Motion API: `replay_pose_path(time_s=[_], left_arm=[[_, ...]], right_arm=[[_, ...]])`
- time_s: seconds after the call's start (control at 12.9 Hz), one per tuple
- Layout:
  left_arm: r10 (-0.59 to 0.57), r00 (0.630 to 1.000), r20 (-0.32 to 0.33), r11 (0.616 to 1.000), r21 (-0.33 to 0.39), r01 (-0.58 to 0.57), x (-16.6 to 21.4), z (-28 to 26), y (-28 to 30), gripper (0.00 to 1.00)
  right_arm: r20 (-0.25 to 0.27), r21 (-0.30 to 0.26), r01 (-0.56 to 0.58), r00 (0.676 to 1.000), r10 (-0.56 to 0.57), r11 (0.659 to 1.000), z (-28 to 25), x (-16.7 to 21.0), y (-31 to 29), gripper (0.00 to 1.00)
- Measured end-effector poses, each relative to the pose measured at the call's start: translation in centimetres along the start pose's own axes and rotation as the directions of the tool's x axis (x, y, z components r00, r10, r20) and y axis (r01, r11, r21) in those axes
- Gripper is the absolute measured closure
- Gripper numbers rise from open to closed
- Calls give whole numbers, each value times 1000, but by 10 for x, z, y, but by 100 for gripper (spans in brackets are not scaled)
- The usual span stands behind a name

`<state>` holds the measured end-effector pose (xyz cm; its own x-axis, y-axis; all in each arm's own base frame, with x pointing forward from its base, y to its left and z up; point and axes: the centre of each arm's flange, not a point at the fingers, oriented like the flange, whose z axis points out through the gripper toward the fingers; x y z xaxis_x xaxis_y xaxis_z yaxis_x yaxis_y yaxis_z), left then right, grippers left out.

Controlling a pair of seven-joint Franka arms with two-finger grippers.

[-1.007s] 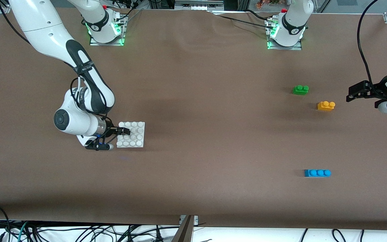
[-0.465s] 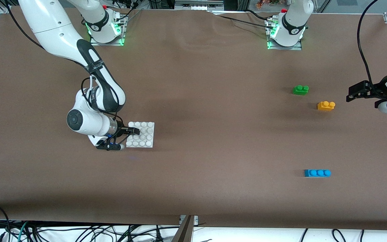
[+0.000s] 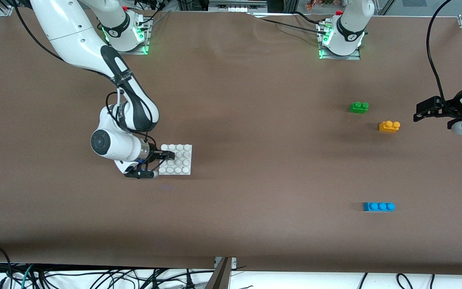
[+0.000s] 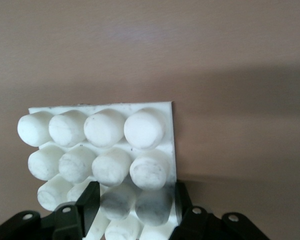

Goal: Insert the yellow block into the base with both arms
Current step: 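Slide the white base plate across the table with the right gripper, then keep sliding the base plate toward the table's middle with the right gripper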

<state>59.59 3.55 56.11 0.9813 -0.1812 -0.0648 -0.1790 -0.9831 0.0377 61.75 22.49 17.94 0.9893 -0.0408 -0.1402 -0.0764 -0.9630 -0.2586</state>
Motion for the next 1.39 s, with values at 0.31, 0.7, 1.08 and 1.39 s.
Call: replay_pose_path(time_s=[0.31, 0.7, 1.08, 1.39], left_arm=[[0, 1000, 0, 1000, 0, 0, 0, 0, 0, 0], [-2, 1000, 0, 1000, 0, 2, 0, 0, -1, 0], [-2, 1000, 0, 1000, 0, 2, 0, 0, -1, 0], [-3, 1000, 0, 1000, 0, 3, 0, 0, -2, 0]], right_arm=[[-4, 3, 15, 1000, -15, 1000, 4, -1, -21, 37], [-3, 6, 10, 1000, -10, 1000, 10, -6, -44, 41], [-2, 7, 5, 1000, -5, 1000, 16, -11, -66, 42], [0, 7, 16, 1000, -16, 1000, 20, -16, -78, 42]])
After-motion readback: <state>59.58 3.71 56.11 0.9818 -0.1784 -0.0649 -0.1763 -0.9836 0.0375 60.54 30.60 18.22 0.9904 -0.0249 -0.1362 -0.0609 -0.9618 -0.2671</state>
